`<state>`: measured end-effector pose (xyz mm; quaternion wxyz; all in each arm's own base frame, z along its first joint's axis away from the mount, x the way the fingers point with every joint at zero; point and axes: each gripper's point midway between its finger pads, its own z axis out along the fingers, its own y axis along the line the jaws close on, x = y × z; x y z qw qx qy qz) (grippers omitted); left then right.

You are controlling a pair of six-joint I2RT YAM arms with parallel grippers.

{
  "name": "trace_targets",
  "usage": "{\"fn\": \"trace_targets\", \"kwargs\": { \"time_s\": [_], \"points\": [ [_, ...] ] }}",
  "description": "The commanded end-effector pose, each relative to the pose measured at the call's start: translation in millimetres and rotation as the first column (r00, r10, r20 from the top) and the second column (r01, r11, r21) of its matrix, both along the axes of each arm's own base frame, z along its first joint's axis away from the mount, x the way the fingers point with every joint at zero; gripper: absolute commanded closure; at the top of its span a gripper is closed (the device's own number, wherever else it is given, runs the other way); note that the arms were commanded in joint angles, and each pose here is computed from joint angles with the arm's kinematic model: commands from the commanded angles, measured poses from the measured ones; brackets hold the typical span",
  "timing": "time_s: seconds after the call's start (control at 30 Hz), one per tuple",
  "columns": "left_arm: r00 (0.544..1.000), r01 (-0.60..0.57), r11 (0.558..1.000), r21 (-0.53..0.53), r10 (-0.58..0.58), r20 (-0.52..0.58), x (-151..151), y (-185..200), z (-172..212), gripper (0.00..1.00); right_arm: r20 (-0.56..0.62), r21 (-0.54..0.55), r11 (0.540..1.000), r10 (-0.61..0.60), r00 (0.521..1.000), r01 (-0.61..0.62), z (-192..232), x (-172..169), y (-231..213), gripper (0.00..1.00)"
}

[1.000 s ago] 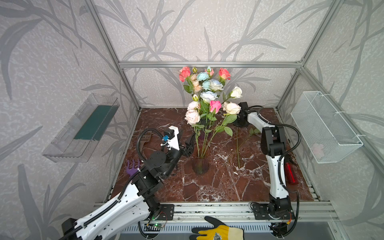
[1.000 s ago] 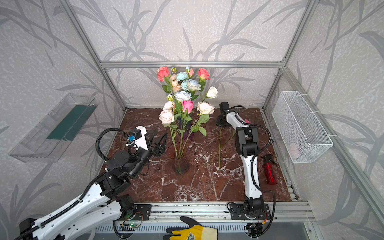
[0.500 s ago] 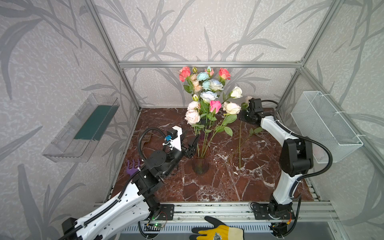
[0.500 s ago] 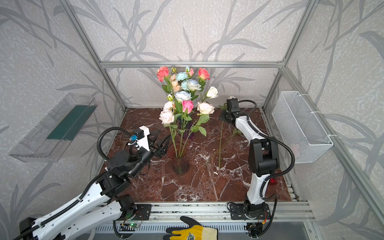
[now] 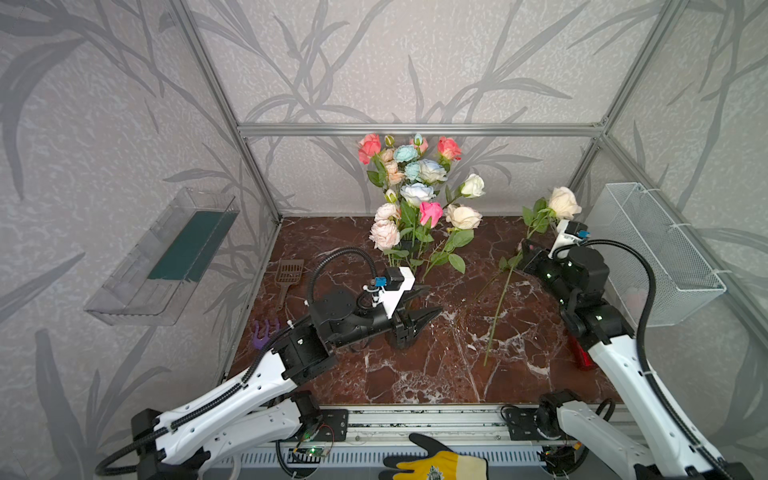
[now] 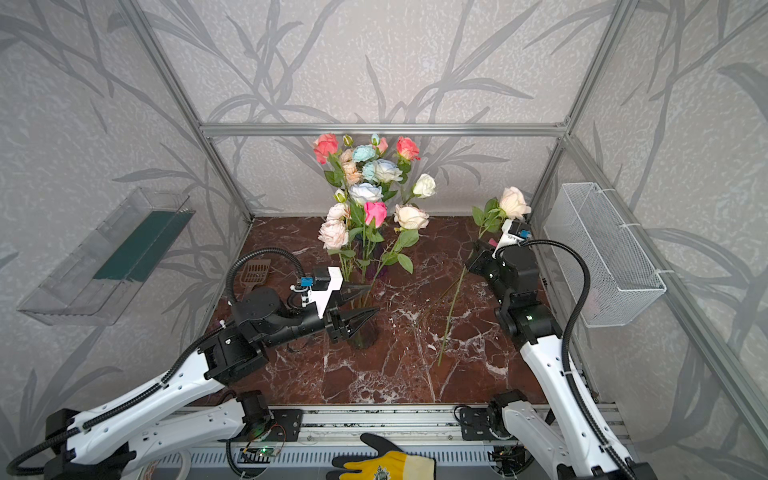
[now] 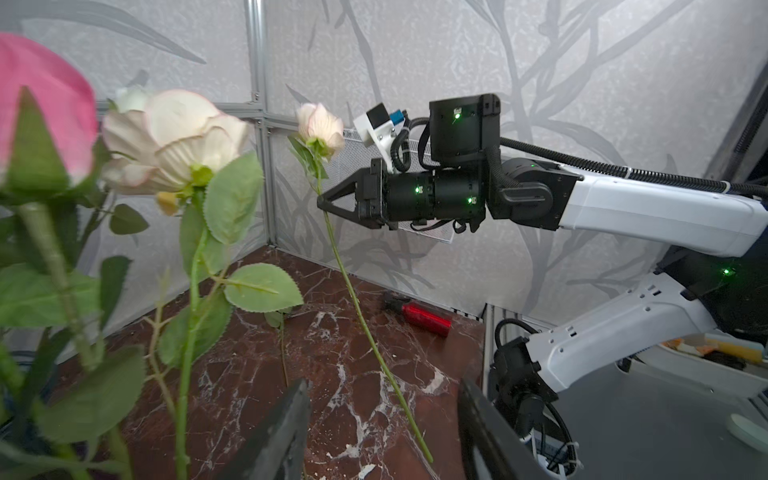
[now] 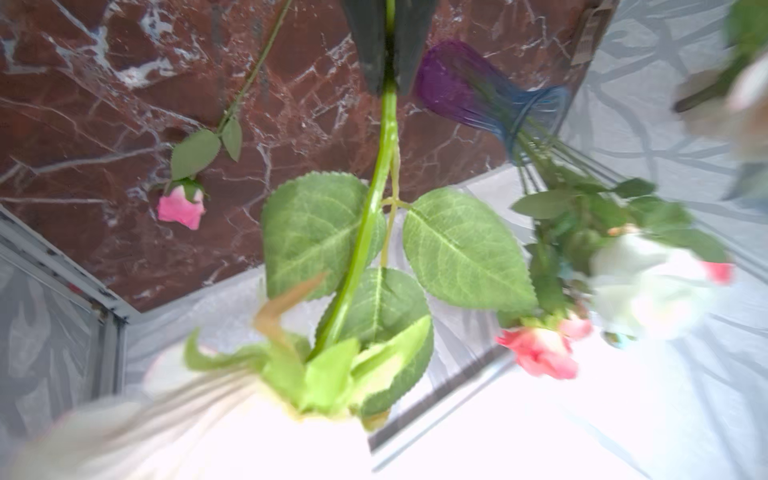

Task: Arrange the flowers into the vase
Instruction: 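Lift the white rose with the right gripper while the left gripper reaches toward it, then close the left gripper on the white rose stem while the right gripper holds it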

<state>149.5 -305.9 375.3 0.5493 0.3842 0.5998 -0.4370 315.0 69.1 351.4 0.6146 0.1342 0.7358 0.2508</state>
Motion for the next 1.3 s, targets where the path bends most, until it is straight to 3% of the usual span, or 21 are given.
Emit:
{"fn": "trace_targets", "kwargs": {
  "time_s": [0.0,0.23,0.5,0.9,1.27],
  "points": [
    [0.999,0.034,0.997,0.066,-0.036,0.025,-11,-10,-3,0.41,0.131,0.049,0.998,0.023,0.991,-0.030,24,-25,6,1.00],
    [0.991,0.078,0.996,0.051,-0.073,-0.109,-3,-50,-20,0.40,0.351,0.058,0.981,0.152,0.924,-0.183,65,-69,34,1.00],
    [0.979,0.137,0.990,0.027,-0.132,-0.153,-3,-86,-24,0.40,0.502,0.003,0.944,0.284,0.817,-0.330,94,-102,62,1.00],
    [0.974,0.153,0.988,-0.004,-0.152,-0.169,0,-105,-22,0.40,0.537,0.045,0.903,0.338,0.773,-0.426,108,-111,75,1.00],
    [0.997,0.027,0.999,0.022,-0.025,-0.078,26,-108,-13,0.62,0.527,0.086,0.854,0.398,0.751,-0.513,104,-121,88,1.00]
  ]
}}
